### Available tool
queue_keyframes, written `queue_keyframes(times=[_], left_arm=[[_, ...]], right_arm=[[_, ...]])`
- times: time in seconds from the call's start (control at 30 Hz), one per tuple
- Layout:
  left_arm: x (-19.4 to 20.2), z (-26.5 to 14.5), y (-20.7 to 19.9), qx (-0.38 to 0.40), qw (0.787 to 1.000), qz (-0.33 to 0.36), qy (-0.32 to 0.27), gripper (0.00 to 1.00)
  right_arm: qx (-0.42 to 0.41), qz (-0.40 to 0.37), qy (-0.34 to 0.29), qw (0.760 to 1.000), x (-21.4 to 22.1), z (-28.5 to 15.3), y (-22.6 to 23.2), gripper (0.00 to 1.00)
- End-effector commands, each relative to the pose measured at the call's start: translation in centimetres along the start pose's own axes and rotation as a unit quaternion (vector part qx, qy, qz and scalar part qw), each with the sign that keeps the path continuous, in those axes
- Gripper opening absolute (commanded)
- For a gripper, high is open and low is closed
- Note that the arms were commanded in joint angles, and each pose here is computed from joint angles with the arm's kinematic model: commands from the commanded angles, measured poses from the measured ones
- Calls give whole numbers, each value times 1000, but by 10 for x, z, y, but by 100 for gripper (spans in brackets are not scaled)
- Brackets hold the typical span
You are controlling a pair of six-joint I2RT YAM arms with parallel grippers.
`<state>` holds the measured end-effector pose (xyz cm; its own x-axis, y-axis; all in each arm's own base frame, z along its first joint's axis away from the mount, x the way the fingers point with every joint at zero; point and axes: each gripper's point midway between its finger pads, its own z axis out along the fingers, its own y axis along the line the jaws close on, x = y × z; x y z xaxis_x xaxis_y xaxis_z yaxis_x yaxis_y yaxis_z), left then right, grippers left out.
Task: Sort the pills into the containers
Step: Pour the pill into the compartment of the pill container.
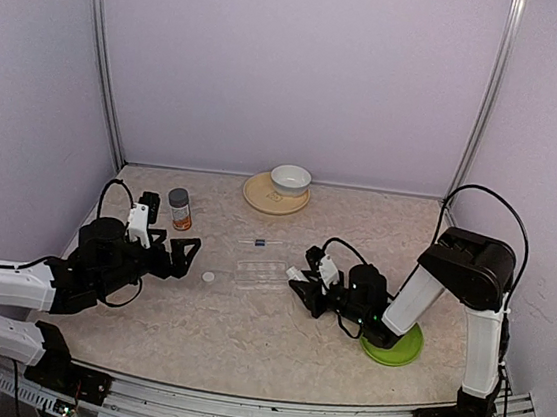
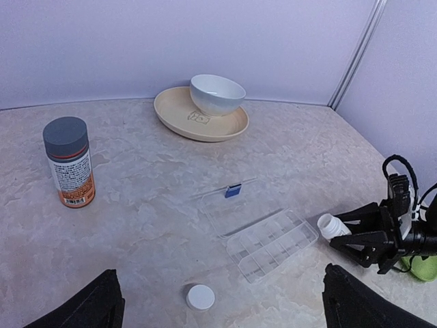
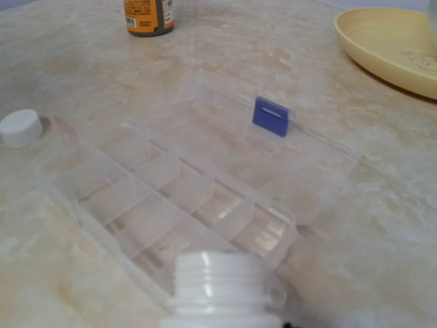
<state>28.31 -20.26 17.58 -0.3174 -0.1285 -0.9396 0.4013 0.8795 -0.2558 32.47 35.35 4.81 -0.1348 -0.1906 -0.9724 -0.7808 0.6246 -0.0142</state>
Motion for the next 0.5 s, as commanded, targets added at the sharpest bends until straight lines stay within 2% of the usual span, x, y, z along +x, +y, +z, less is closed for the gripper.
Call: queue_keyframes(times=[0.0,0.47], left_arm=[[-5,-3,3,-4,1000,2,-12,99],[-5,-4,3,-3,1000,0,-13,99]], right_arm=[[8,-6,-9,1000,-16,4,-5,0],[11,-10,3,1000,-14,7,-3,0]])
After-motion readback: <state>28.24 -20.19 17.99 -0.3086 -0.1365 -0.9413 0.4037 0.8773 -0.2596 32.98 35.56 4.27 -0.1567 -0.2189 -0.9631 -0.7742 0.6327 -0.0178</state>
